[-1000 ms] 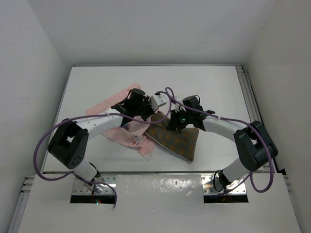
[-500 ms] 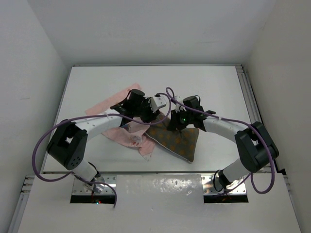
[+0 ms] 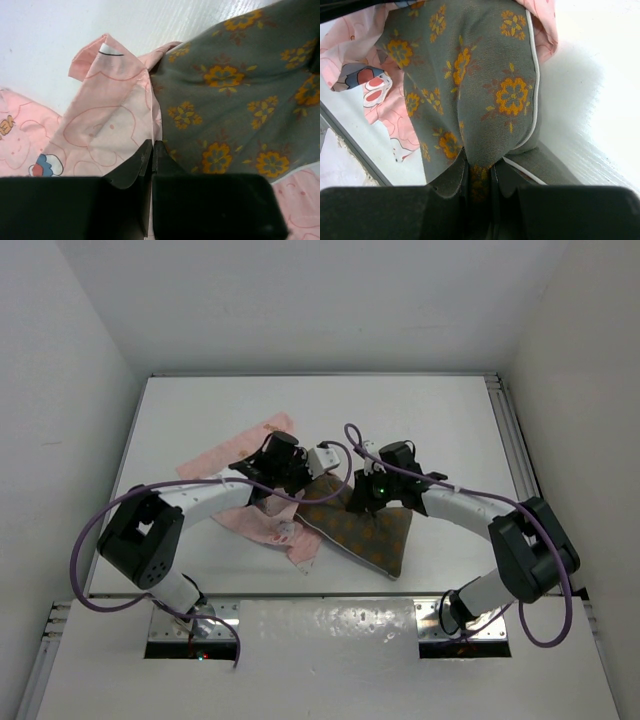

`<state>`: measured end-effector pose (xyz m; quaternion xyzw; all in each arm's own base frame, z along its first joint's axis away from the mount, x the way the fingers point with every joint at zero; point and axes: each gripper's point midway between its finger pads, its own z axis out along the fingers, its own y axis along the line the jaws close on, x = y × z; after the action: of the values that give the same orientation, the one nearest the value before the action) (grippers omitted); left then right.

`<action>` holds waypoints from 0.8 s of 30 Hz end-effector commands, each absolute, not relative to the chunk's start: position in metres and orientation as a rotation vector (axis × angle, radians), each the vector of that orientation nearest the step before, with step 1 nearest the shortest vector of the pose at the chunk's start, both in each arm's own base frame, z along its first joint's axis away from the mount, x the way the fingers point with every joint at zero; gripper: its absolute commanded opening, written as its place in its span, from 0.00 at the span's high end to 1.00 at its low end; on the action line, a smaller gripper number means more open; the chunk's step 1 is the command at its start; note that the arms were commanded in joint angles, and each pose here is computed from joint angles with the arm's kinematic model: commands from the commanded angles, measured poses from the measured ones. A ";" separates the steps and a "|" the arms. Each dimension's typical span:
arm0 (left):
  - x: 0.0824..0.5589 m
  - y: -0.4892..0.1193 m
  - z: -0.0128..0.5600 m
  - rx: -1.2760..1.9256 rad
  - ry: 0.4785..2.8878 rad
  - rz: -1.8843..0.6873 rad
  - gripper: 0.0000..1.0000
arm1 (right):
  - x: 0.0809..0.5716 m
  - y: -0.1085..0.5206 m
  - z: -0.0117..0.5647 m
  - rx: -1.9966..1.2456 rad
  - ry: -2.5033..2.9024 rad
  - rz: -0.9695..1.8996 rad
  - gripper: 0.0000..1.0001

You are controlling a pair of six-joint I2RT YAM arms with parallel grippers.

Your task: Put the pillow into the pillowcase

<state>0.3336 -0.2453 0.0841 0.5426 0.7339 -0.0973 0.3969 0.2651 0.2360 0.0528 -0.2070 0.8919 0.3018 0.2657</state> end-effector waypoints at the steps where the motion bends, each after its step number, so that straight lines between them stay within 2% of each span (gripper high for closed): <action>1: 0.335 -0.265 0.110 1.356 1.783 -0.316 1.00 | 0.269 0.246 0.072 -0.576 2.330 0.845 1.00; 5: 0.352 -0.289 0.167 1.258 1.677 -0.401 1.00 | 0.269 0.259 0.090 -0.684 2.259 0.837 1.00; 10: 0.352 -0.303 0.183 1.209 1.637 -0.470 1.00 | 0.268 0.266 0.121 -0.688 2.139 0.821 1.00; 17: 0.311 -0.317 0.170 1.335 1.619 -0.638 1.00 | 0.294 0.254 0.173 -0.328 1.935 0.832 1.00; 24: 0.300 -0.347 0.222 1.280 1.404 -0.792 1.00 | 0.323 0.248 0.168 0.023 1.881 0.891 1.00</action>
<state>0.3141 -0.3215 0.1606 0.5283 0.6651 -0.2705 0.4532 0.2811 0.2387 0.1049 -0.0855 0.8539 0.3085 0.4103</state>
